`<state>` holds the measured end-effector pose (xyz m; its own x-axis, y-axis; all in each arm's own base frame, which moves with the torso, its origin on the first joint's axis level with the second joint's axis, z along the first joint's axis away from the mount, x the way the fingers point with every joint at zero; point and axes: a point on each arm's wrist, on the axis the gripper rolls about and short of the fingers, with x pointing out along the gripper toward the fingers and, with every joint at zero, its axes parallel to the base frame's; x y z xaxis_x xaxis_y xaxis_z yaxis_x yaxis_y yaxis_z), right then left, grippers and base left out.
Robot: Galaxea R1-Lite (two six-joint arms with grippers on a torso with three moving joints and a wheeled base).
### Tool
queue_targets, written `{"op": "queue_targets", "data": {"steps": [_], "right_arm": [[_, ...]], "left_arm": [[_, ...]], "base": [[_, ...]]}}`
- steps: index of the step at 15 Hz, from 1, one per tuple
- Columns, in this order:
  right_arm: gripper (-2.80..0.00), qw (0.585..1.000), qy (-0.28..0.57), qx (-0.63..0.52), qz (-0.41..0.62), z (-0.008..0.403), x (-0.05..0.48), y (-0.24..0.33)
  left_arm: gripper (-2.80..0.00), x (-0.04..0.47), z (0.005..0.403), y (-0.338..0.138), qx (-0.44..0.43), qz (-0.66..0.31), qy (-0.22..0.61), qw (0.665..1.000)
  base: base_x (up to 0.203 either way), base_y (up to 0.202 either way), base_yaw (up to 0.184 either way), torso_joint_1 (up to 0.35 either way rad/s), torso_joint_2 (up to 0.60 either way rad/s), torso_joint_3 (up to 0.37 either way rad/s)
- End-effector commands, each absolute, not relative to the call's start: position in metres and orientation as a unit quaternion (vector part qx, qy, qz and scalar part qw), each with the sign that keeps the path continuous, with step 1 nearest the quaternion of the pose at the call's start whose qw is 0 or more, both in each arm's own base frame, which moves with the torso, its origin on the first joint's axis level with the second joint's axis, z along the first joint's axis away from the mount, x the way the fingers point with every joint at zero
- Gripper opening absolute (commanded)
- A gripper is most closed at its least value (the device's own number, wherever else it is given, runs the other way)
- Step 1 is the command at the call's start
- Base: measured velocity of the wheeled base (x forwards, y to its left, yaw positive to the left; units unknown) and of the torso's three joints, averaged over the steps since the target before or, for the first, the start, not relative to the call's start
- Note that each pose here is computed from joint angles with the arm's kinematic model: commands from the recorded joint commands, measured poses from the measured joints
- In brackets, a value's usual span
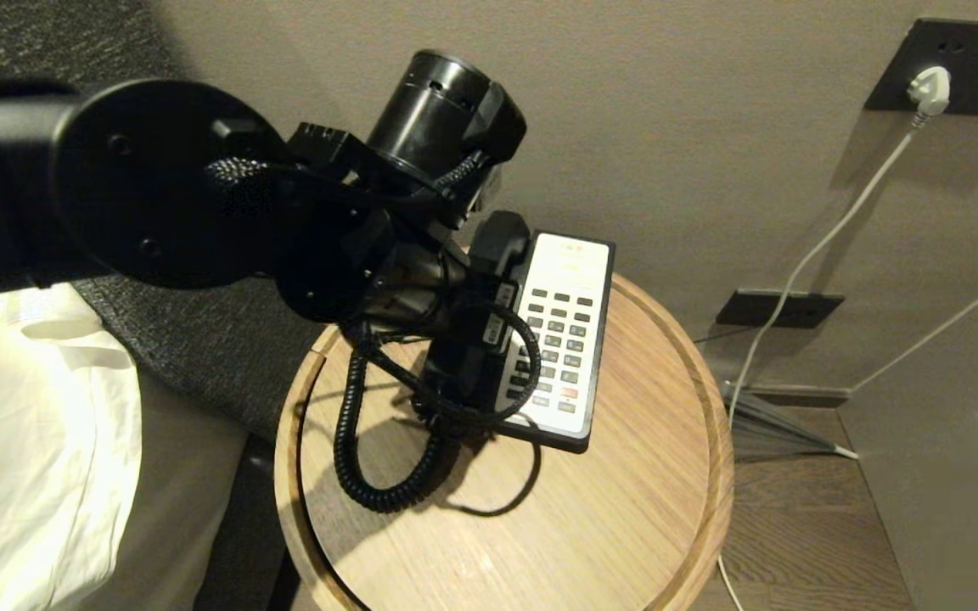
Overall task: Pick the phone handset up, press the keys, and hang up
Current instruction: Pick up the desk phone handset, then dial the number
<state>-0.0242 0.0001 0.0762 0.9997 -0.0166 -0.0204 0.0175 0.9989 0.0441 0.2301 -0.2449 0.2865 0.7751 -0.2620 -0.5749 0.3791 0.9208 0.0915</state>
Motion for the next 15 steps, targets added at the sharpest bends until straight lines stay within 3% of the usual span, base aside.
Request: {"op": "queue_targets", "data": {"steps": [1, 9, 15], "right_arm": [[-2.80, 1.000, 0.009, 0.022, -0.009, 0.076, -0.024, 0.000], [-2.80, 1.000, 0.009, 0.022, -0.009, 0.076, -0.024, 0.000], [-2.80, 1.000, 0.009, 0.022, -0.009, 0.076, -0.024, 0.000]], "left_arm": [[-2.80, 0.222, 0.300, -0.237, 0.091, -0.168, 0.272, 0.943], [-2.80, 0.164, 0.343, -0.168, -0.042, -0.168, 0.238, 0.956], [-2.80, 0.088, 0.352, -0.087, -0.237, -0.212, 0.237, 0.918]], "base": [[0.000, 0.000, 0.000, 0.000, 0.00, 0.000], [0.000, 0.000, 0.000, 0.000, 0.00, 0.000], [0.000, 0.000, 0.000, 0.000, 0.00, 0.000]]}}
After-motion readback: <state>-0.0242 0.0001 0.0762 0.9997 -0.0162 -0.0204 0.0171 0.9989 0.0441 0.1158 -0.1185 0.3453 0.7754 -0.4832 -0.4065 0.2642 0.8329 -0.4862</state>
